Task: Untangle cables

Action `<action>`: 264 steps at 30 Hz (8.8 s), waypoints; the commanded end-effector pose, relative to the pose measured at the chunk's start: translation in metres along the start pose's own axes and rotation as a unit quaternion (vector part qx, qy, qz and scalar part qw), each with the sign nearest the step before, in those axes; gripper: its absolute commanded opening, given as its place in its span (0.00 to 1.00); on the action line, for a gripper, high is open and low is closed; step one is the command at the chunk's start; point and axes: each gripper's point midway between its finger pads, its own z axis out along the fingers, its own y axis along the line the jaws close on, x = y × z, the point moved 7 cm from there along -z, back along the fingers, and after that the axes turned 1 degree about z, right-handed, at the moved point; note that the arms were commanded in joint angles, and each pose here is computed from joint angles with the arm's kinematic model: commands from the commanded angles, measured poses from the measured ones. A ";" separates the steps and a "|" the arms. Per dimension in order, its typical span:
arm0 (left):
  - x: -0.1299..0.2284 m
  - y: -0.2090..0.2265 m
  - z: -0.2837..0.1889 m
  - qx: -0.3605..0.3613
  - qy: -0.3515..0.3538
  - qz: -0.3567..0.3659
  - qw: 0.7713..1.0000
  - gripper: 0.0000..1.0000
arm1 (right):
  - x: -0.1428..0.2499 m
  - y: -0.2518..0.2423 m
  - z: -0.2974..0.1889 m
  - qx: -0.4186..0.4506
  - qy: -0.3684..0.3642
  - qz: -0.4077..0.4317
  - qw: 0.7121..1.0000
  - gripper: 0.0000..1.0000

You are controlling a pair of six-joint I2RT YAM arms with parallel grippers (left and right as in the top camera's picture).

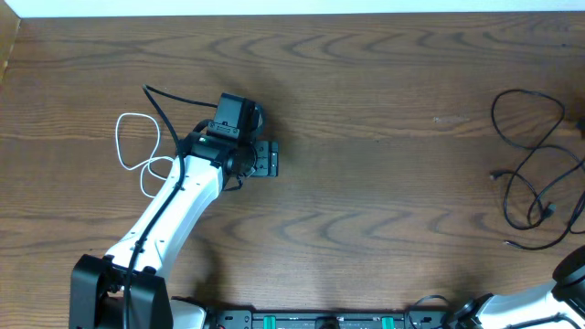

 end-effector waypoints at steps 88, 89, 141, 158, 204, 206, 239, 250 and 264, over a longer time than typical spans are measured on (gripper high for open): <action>0.004 0.001 0.003 -0.002 0.006 -0.004 1.000 0.80 | 0.147 0.141 0.137 0.079 0.241 -0.221 0.942 0.99; 0.004 0.001 0.003 -0.002 0.006 -0.004 1.000 0.80 | 0.148 0.141 0.138 0.080 0.240 -0.222 0.942 0.99; 0.004 0.001 0.003 -0.002 0.006 -0.004 1.000 0.80 | 0.077 -0.066 0.127 0.043 0.062 0.064 0.995 0.98; 0.004 0.001 0.003 -0.002 0.006 -0.004 1.000 0.80 | 0.028 0.099 0.128 -0.165 0.104 -0.152 0.969 0.99; 0.001 0.159 -0.028 -0.231 -0.065 -0.327 0.914 0.80 | 0.233 0.365 0.150 -0.157 0.251 -0.488 0.821 0.99; 0.007 0.171 -0.032 -0.240 -0.059 -0.347 0.905 0.80 | 0.235 0.364 0.153 -0.158 0.248 -0.483 0.825 0.99; 0.011 0.187 -0.018 -0.236 -0.055 -0.410 0.879 0.80 | 0.241 0.359 0.155 -0.157 0.254 -0.471 0.830 0.99; 0.005 0.203 0.032 -0.240 -0.047 -0.432 0.868 0.80 | 0.241 0.361 0.155 -0.165 0.253 -0.470 0.830 0.99; -0.004 0.185 0.053 -0.134 -0.029 -0.439 0.888 0.08 | 0.241 0.360 0.155 -0.160 0.258 -0.454 0.838 0.68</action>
